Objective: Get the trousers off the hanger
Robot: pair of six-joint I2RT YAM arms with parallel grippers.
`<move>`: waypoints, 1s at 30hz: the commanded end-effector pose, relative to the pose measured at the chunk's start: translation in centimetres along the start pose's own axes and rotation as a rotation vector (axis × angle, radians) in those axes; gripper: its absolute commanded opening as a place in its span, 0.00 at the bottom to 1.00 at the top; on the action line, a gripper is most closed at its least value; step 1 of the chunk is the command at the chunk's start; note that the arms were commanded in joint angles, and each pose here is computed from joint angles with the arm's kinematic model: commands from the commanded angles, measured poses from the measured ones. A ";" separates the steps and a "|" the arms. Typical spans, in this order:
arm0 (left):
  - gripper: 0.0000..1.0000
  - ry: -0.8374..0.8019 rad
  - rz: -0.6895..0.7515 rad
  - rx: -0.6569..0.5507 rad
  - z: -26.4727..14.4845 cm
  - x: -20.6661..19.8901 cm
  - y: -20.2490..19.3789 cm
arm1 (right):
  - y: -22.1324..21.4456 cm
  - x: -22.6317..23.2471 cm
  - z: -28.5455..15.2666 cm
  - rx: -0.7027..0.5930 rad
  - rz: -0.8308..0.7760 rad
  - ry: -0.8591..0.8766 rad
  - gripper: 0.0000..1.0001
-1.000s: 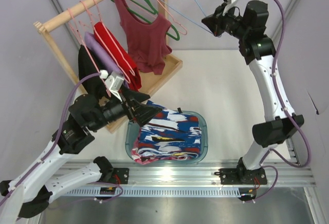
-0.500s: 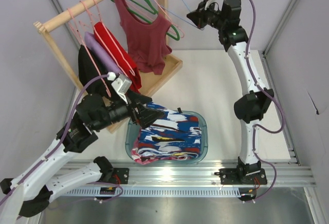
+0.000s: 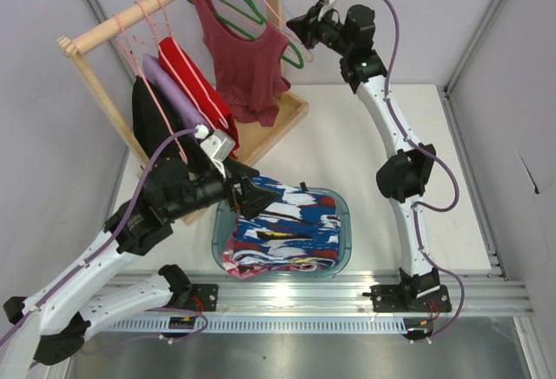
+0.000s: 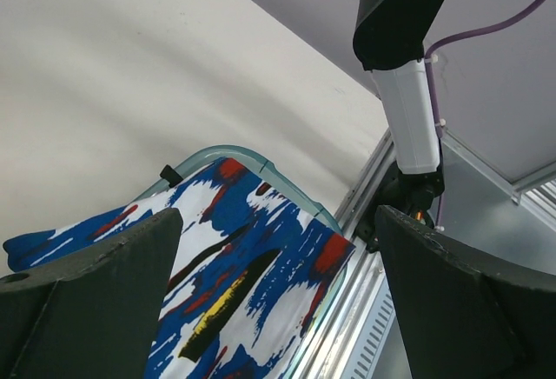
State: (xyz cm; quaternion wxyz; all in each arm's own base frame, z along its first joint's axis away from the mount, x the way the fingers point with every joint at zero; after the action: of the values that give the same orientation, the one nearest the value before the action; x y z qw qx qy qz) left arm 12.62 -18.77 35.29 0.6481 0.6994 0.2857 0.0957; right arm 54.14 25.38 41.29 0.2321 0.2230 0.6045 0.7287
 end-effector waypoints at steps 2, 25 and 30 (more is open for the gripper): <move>1.00 0.015 0.033 -0.014 -0.3 0.3 0.2 | 2.1 0.6 1.2 -0.124 -0.054 -0.019 0.00; 1.00 0.094 -0.002 -0.089 -3.4 0.2 1.3 | 12.6 6.3 -7.3 -0.048 -0.069 -0.097 0.99; 0.99 0.177 -0.024 -0.075 -4.8 0.6 1.3 | 17.3 10.1 -12.5 -0.053 -0.010 -0.105 0.99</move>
State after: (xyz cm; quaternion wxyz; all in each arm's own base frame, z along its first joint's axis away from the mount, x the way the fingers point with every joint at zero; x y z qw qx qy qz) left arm 11.34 -15.56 35.88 0.6484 0.6747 0.3225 0.1426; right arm 43.85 21.46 50.99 0.2618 0.2594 0.6017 0.7086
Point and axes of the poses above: each gripper's point midway between its finger pads, its own z axis out along the fingers, its own x axis along the line the jaws close on, y = z × x, the point moved 7 cm from there along -z, back along the fingers, and after that the axes turned 7 degrees about z, right-handed, at the moved point
